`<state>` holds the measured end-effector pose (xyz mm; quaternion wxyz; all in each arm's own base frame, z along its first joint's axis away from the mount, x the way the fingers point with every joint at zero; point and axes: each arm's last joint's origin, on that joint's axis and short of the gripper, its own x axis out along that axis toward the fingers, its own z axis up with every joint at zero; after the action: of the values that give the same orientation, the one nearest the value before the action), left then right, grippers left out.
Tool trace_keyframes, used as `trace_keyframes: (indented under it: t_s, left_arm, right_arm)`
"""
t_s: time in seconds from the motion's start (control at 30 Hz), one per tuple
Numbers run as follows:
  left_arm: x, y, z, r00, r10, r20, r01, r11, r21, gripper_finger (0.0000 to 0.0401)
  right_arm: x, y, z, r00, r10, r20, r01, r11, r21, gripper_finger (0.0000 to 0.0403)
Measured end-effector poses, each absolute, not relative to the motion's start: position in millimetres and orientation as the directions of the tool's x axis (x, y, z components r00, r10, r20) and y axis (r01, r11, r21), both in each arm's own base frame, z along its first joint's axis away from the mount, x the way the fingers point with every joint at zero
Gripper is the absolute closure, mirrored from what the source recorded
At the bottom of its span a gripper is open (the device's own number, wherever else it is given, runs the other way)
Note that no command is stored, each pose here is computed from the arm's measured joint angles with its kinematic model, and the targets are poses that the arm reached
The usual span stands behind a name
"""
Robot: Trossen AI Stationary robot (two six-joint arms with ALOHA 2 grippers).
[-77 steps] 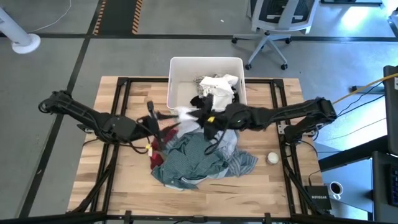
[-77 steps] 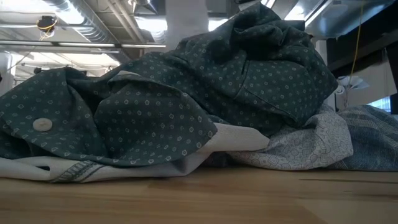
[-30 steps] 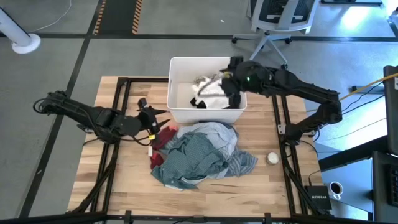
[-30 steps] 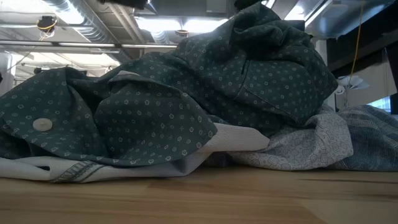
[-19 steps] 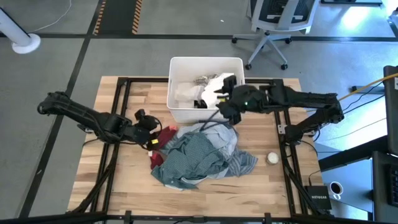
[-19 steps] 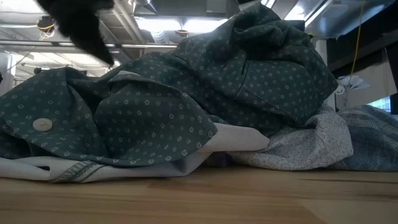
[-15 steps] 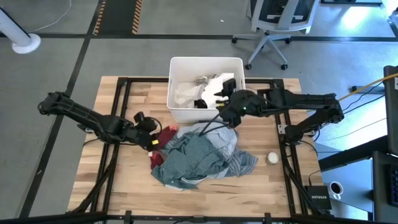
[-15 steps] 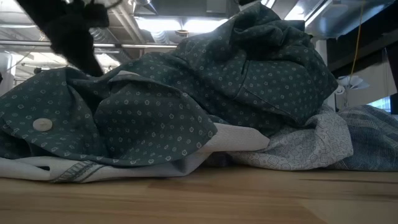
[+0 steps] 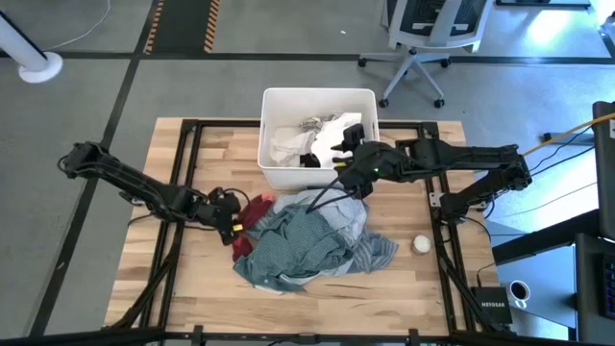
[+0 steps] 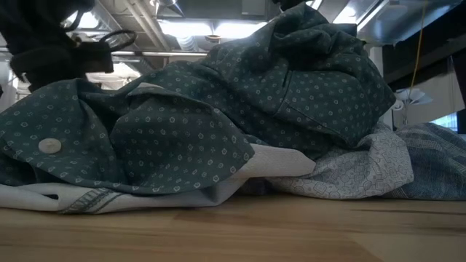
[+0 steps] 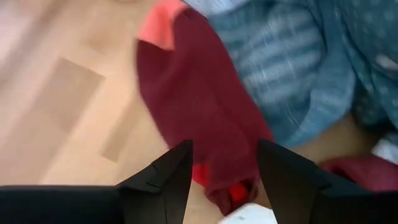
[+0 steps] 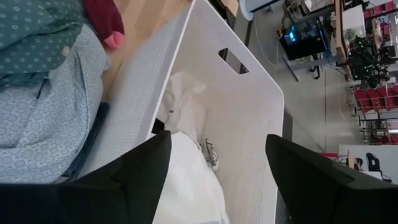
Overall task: Sort clothes
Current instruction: Put the top red sock into the white bin
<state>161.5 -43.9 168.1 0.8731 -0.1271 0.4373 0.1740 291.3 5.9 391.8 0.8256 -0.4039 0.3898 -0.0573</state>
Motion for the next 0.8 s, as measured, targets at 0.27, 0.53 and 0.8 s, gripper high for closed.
trace_keyframes:
  t_s: [0.27,0.53,0.8]
  left_arm:
    - [153.8,-44.6,150.7,0.519,0.093,-0.850,-0.401,0.904,-0.147,0.0230]
    - [155.4,-43.8,140.6,0.603,0.109,-0.791,-0.315,0.943,-0.110,0.0230]
    - [148.3,-40.1,128.9,0.583,0.149,-0.799,-0.372,0.923,-0.100,0.0230]
  right_arm:
    - [291.4,6.2,391.7,0.693,-0.400,-0.600,-0.226,0.670,-0.707,0.0123]
    - [291.4,6.2,391.7,0.693,-0.400,-0.600,-0.223,0.673,-0.705,0.0123]
    - [291.5,6.2,391.6,0.693,-0.399,-0.601,-0.224,0.673,-0.705,0.0123]
